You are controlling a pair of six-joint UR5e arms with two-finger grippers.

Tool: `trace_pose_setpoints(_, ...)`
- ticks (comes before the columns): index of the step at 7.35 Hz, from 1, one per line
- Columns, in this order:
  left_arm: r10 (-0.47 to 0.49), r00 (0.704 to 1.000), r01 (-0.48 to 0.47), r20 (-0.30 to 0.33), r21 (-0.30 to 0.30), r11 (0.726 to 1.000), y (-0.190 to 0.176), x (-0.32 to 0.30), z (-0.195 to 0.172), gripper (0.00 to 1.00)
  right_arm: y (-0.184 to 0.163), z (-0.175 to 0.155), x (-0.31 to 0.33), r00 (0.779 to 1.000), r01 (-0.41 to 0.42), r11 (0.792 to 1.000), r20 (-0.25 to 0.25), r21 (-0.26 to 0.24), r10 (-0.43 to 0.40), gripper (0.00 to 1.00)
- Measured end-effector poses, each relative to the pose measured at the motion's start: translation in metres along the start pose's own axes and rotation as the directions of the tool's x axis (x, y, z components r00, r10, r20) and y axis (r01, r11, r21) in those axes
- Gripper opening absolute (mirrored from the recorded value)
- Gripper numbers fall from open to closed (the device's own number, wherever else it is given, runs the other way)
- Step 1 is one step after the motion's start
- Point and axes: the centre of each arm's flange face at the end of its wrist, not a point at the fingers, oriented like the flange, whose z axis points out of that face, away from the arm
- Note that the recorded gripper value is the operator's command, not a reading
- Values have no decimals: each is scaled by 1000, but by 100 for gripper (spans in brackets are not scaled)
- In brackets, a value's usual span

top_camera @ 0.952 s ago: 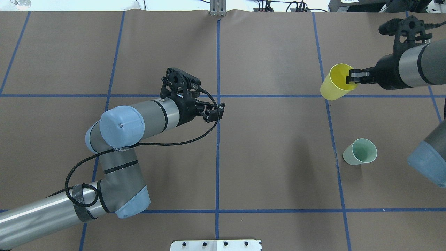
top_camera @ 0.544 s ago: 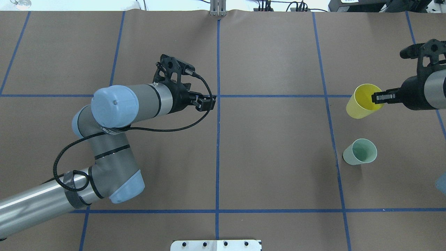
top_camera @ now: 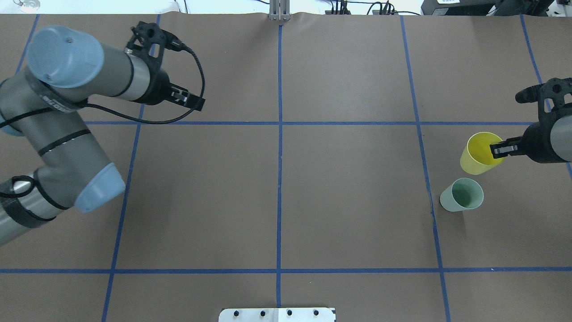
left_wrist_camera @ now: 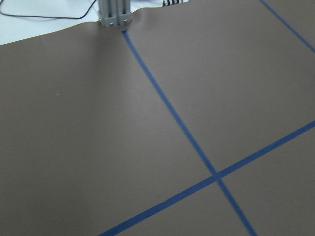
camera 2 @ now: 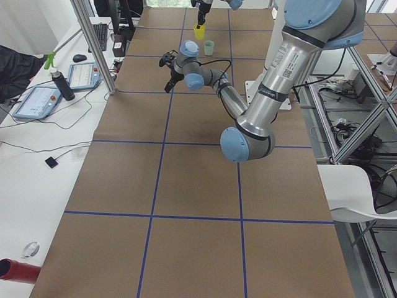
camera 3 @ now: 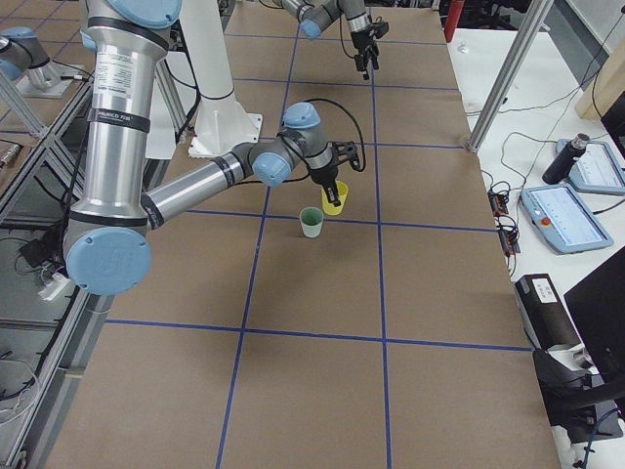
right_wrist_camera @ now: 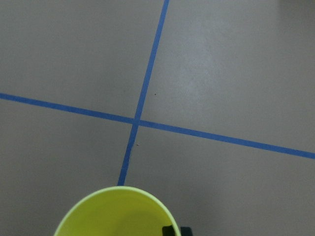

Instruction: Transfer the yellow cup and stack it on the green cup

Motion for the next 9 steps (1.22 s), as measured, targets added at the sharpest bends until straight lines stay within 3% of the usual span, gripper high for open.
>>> trace_pose_setpoints(2, 62, 997, -60, 52, -45, 997, 17, -84, -26, 100, 7, 3, -6, 999, 10, 999, 30, -34, -9, 0)
trace_pose_setpoints(4, 95, 994, -91, 61, -69, 993, 22, -138, -48, 100, 14, 4, -7, 998, 12, 997, 63, -75, -7, 0)
trace_pose_setpoints(9, 96, 993, -91, 64, -77, 993, 22, -157, -56, 100, 23, 26, -3, 998, 8, 991, 59, -135, 0, 0)
